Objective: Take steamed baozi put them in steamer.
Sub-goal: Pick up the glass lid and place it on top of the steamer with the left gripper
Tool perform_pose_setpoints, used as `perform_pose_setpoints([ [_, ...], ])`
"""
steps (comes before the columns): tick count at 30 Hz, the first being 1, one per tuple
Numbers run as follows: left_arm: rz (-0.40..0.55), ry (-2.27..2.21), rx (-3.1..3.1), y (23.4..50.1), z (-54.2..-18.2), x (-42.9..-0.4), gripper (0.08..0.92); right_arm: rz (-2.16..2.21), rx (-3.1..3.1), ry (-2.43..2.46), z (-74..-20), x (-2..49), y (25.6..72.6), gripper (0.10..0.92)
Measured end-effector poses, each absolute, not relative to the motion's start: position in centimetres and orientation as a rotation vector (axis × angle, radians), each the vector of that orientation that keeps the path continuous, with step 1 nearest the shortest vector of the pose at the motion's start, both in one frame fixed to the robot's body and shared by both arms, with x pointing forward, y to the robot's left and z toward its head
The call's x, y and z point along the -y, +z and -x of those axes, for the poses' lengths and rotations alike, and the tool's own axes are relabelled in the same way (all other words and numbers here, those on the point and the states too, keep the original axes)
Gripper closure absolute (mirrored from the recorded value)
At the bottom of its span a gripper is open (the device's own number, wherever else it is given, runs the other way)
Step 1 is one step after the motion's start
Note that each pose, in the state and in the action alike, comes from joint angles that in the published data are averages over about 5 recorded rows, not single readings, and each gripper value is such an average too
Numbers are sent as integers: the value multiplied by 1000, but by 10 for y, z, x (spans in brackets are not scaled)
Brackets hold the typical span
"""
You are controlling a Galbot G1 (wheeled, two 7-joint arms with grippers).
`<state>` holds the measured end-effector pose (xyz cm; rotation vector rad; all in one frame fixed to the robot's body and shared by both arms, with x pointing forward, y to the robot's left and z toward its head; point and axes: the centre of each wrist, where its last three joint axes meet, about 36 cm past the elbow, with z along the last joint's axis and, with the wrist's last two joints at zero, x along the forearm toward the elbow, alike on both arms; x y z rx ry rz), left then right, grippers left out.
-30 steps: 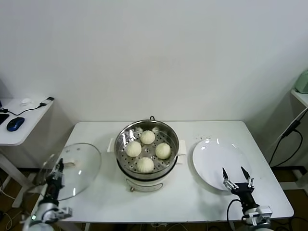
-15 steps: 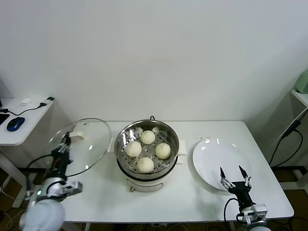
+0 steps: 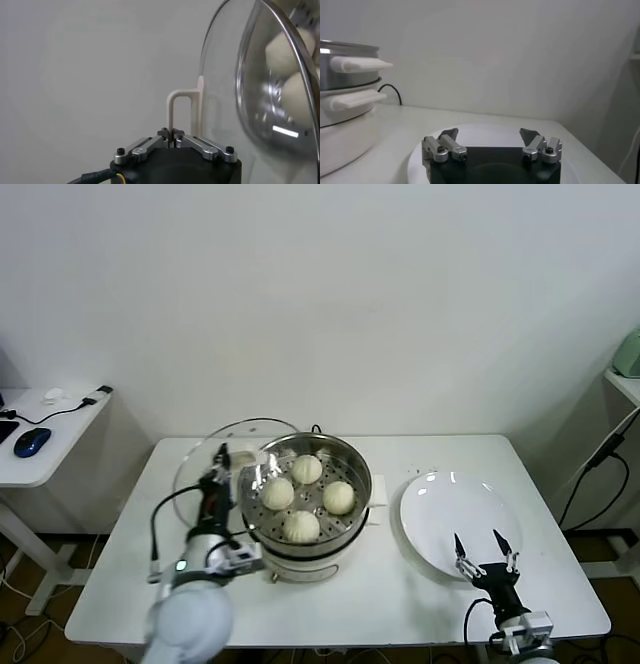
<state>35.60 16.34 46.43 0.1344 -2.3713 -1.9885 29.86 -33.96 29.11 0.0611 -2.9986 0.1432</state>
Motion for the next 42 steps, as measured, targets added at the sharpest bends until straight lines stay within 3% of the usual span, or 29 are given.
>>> perform_pose_setpoints([
  [15,-75,-2024,2363,451,-362,-68,870,5,3039,125,-298,348,283,200],
  [42,-60,-2168,2207,406,-376,-47,870,185,3111,106,-301,353,277,200],
])
